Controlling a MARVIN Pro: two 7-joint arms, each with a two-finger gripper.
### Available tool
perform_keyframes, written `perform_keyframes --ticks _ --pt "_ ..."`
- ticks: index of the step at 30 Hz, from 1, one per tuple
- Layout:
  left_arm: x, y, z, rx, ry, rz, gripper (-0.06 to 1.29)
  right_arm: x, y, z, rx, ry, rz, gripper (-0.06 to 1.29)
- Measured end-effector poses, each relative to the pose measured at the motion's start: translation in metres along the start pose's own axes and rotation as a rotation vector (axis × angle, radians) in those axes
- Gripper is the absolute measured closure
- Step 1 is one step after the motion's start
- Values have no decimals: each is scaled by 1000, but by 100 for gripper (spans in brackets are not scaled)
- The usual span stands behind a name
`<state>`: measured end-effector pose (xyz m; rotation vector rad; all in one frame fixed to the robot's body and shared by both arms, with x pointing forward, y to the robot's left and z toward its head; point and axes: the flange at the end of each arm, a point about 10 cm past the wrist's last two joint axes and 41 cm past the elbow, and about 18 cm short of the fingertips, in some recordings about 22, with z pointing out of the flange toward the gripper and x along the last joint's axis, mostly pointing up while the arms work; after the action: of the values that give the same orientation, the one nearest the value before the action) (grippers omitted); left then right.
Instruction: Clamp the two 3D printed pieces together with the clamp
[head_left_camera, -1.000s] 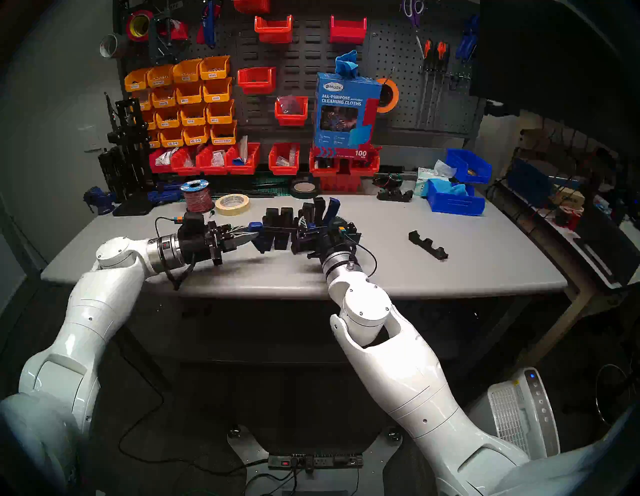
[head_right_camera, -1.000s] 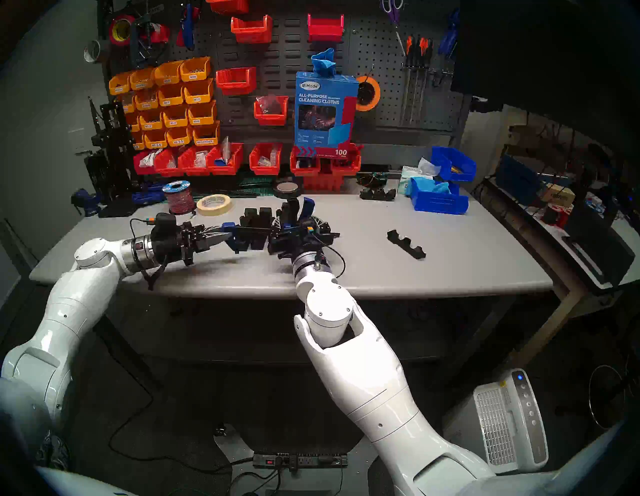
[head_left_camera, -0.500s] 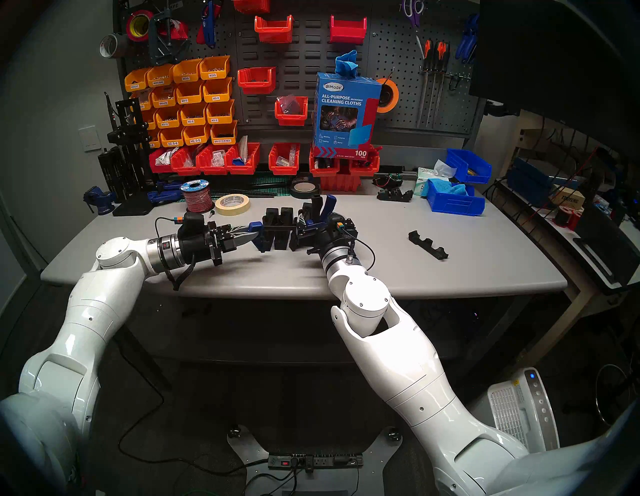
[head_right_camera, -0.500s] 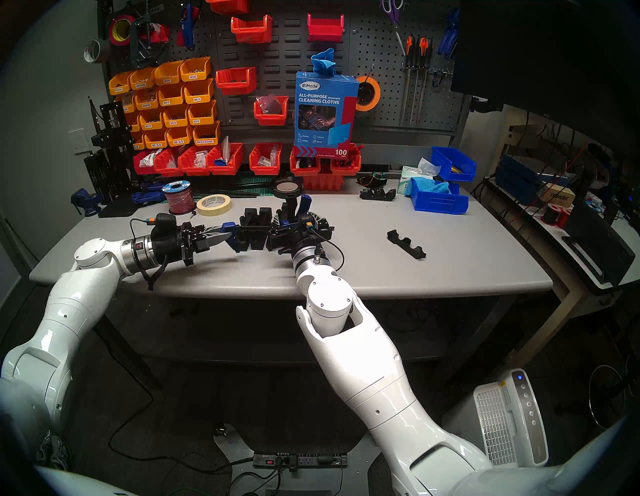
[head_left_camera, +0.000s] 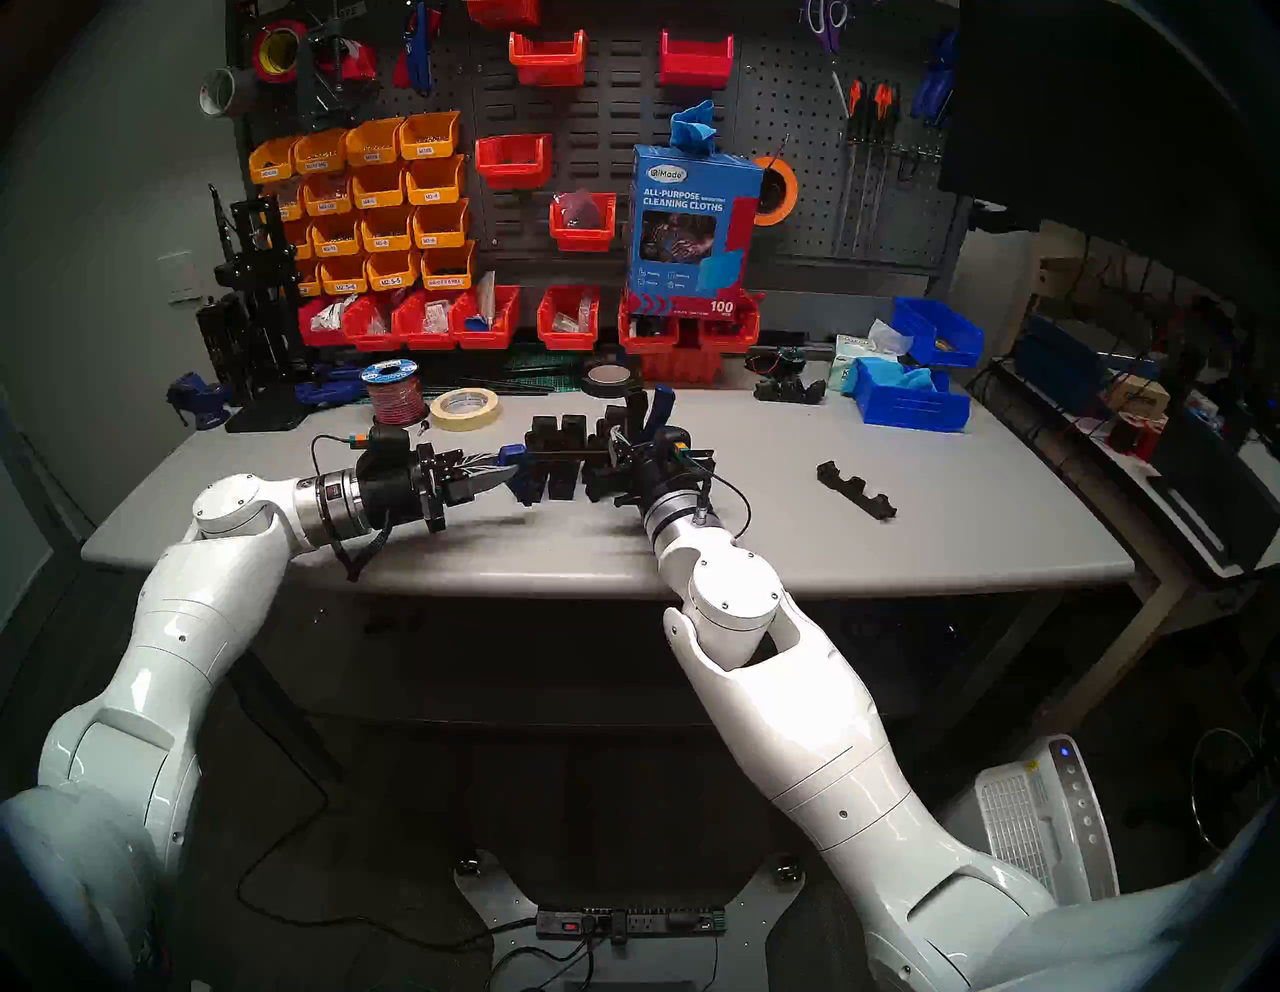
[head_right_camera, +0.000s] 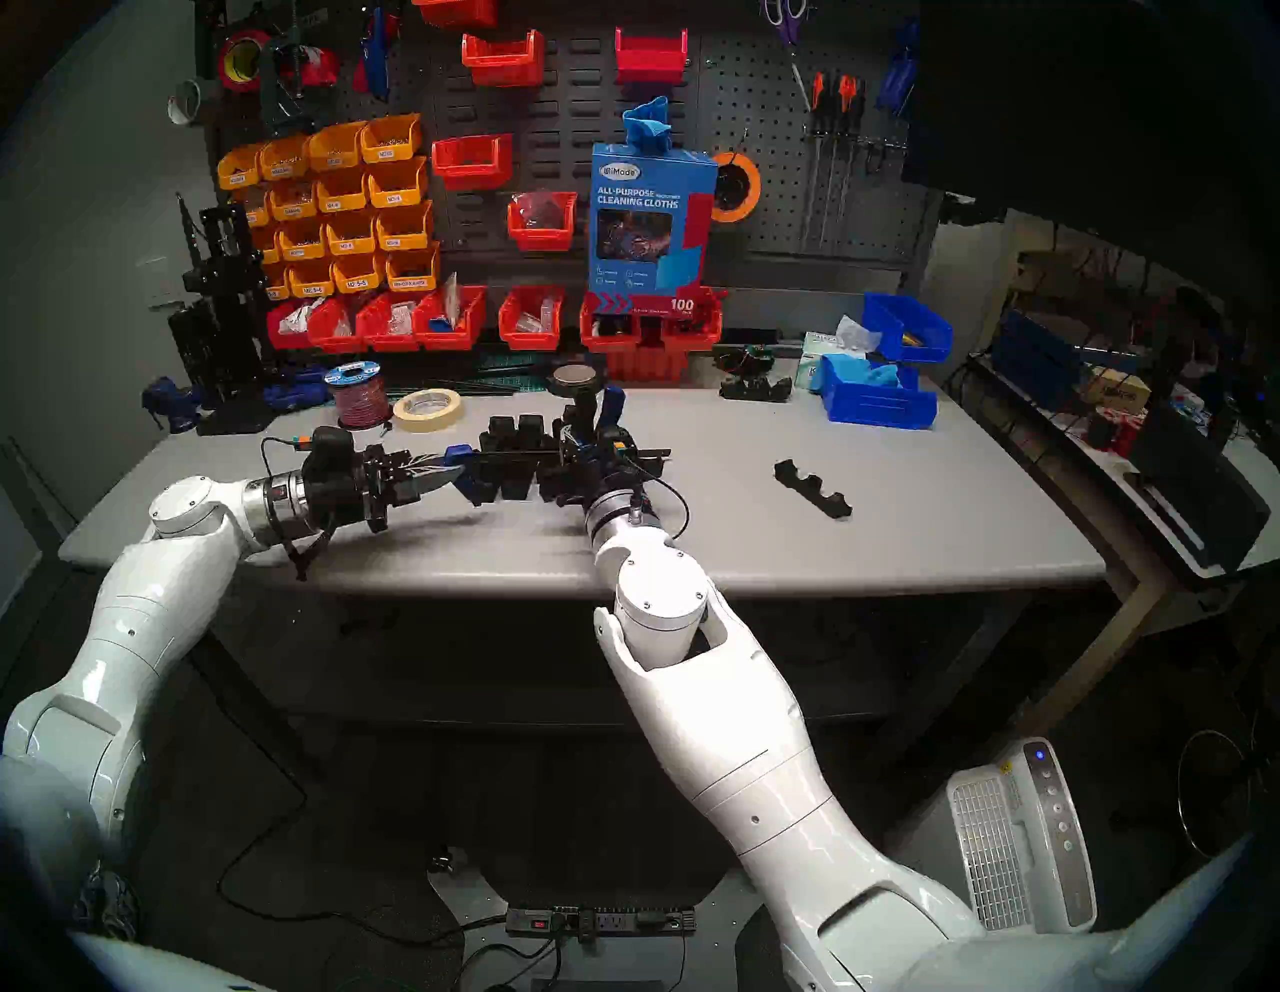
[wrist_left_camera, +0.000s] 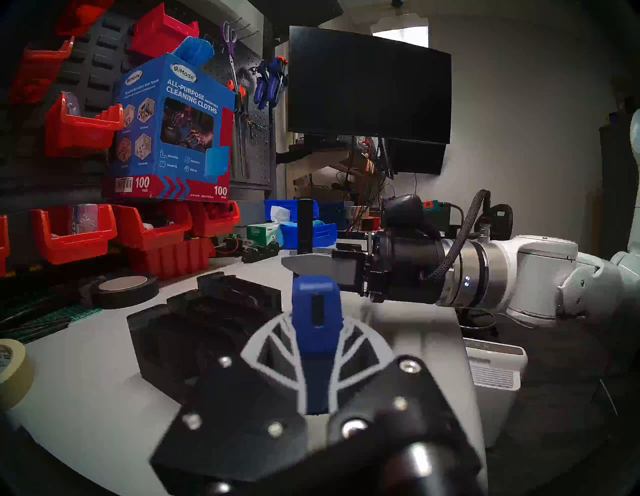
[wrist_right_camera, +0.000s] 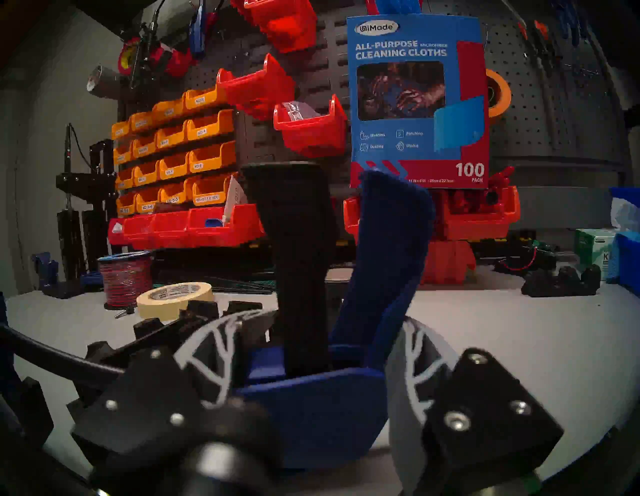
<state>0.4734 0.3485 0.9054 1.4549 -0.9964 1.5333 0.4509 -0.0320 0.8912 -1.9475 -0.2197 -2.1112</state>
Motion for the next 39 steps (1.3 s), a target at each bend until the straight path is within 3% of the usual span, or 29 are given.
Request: perform_keyframes --ticks 1,2,39 --pt "0 0 0 0 0 0 119 0 0 0 0 0 0 52" --pt "0 0 0 -1 0 0 119 0 0 0 0 0 0 67" --pt "-4 2 6 -11 -3 -15 119 4 11 -25 1 6 -1 68"
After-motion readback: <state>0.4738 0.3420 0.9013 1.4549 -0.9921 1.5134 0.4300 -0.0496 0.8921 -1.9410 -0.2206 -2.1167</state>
